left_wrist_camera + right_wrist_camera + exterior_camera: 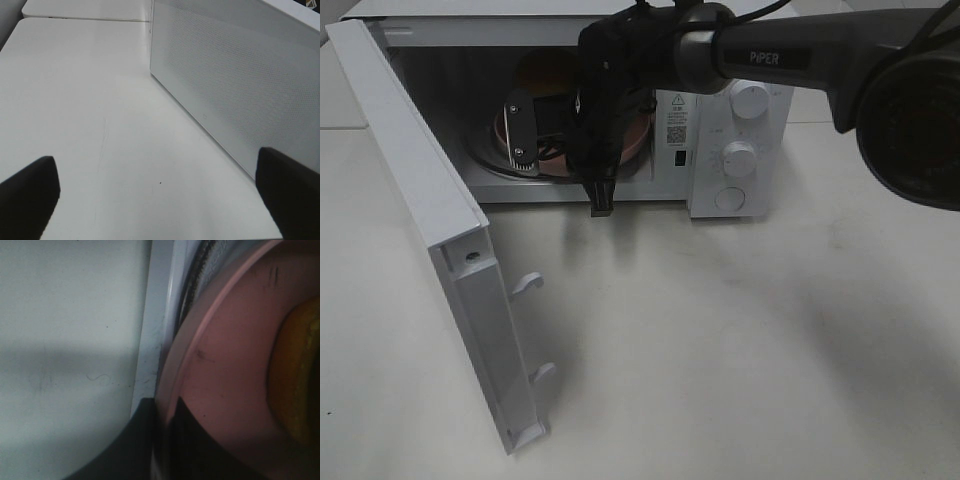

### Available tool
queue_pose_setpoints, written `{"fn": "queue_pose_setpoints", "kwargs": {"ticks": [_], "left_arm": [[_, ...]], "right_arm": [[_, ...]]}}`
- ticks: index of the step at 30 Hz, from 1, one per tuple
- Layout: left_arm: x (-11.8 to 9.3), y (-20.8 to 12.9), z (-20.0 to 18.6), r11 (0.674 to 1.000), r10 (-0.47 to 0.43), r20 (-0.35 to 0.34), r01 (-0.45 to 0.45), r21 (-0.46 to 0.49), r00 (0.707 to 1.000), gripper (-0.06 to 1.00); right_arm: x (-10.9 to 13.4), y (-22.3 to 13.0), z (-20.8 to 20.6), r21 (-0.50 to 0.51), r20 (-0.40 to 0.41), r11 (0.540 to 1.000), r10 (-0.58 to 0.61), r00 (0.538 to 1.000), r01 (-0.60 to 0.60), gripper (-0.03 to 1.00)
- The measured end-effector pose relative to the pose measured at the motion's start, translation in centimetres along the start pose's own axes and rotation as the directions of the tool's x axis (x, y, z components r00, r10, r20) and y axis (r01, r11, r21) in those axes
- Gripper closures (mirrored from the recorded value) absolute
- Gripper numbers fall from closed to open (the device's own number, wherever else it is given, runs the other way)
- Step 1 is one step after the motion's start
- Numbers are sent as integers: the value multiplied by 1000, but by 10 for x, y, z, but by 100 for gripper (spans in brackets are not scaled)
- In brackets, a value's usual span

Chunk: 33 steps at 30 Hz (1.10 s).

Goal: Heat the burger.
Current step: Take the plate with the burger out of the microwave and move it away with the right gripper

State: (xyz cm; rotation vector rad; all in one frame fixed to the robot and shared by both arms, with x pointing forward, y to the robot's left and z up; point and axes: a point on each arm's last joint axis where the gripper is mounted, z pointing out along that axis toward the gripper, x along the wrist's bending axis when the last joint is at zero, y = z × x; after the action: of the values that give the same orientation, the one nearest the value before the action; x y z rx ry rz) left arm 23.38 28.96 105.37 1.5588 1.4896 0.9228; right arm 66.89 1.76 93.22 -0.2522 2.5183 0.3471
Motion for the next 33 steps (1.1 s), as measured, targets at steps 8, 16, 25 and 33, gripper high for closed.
{"fn": "queue_pose_setpoints", "kwargs": {"ticks": [8, 16, 25, 33], "left_arm": [[0, 0, 0, 1000, 0, 0, 0, 0, 1000, -4], [0, 0, 0, 1000, 0, 0, 0, 0, 1000, -4], [0, 0, 0, 1000, 0, 0, 0, 0, 1000, -4], [0, 0, 0, 1000, 0, 0, 0, 0, 1000, -4]], "right_arm": [[10, 3, -6, -9, -20, 994, -111, 994, 111, 90], [33, -4, -22, -32, -40, 981, -190, 981, 189, 92], [52, -12, -41, -70, -20, 962, -267, 963, 265, 92], [61, -15, -63, -97, -2, 956, -279, 960, 278, 90]]}}
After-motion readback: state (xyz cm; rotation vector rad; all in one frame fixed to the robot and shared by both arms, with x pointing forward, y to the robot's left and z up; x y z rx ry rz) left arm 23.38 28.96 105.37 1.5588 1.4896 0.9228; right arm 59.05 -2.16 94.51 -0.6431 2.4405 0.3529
